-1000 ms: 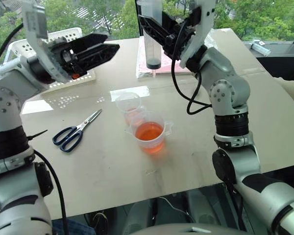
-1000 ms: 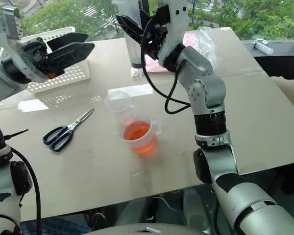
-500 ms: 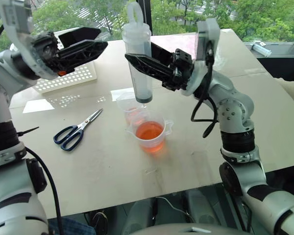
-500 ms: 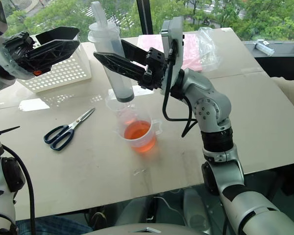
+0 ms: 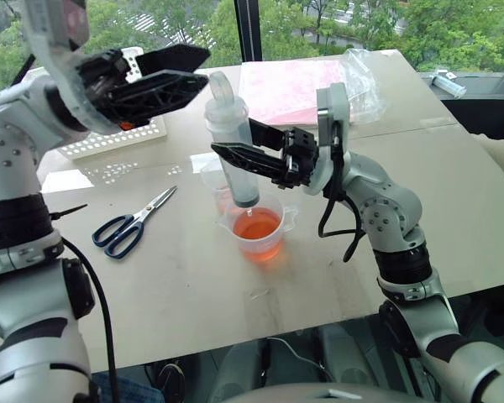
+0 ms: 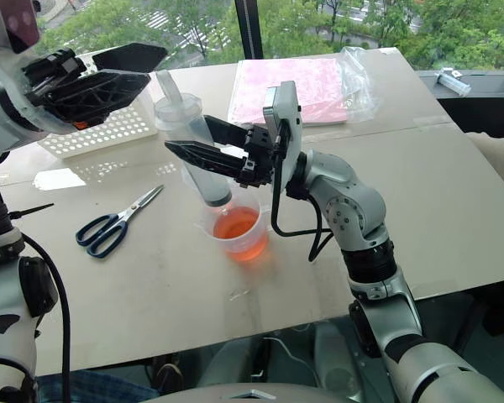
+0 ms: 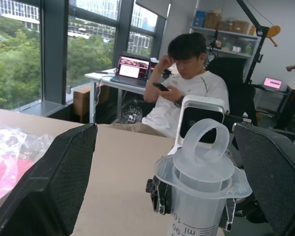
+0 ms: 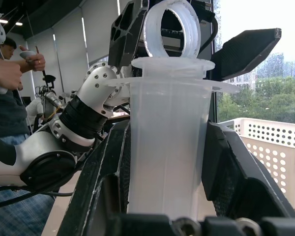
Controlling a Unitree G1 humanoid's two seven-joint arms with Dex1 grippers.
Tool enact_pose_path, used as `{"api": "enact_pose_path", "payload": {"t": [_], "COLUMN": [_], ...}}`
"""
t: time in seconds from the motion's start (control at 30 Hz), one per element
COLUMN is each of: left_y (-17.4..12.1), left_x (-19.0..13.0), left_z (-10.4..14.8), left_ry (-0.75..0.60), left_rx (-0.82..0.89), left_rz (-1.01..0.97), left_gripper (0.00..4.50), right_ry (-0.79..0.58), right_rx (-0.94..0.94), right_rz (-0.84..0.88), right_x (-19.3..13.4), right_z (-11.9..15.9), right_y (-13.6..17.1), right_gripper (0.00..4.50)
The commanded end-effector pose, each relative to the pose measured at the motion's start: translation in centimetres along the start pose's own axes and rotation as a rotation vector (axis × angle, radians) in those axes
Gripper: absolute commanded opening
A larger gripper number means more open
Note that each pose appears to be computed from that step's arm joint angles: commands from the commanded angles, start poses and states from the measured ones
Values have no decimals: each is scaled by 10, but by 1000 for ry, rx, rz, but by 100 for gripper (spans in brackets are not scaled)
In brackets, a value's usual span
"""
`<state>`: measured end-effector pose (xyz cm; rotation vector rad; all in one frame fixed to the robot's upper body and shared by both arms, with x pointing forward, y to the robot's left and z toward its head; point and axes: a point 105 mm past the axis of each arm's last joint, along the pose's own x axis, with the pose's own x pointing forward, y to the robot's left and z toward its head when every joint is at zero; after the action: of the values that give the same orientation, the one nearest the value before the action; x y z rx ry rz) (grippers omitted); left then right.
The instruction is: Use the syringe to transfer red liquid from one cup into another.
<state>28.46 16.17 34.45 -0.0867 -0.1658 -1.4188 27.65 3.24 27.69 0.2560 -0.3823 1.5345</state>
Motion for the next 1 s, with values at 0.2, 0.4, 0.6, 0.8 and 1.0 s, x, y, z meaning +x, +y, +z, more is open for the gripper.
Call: {"api": "enact_pose_path", "payload": {"t": [0.2, 0.4, 0.6, 0.8, 1.0], "left_y": [1, 2, -3, -8, -3], "left_x": [9, 8, 5, 8, 7], "left_z": [-4, 2, 2, -5, -14], "left_ry": [71, 40, 42, 72, 124], "left_rx": [65, 67, 60, 51, 39], "left_rz": [-32, -36, -68, -94, -63], "left_gripper": [450, 320, 32, 6, 6], "right_ry": [-29, -26, -25, -13, -21], "right_rx": [-49, -47, -47, -59, -77], "right_rz": [27, 23, 16, 8, -2], "right_x": [2, 0, -2, -2, -2], "right_z": [5, 2, 2, -2, 1], "right_y": [8, 8, 6, 5, 4], "right_gripper": [154, 154, 154, 154, 154]}}
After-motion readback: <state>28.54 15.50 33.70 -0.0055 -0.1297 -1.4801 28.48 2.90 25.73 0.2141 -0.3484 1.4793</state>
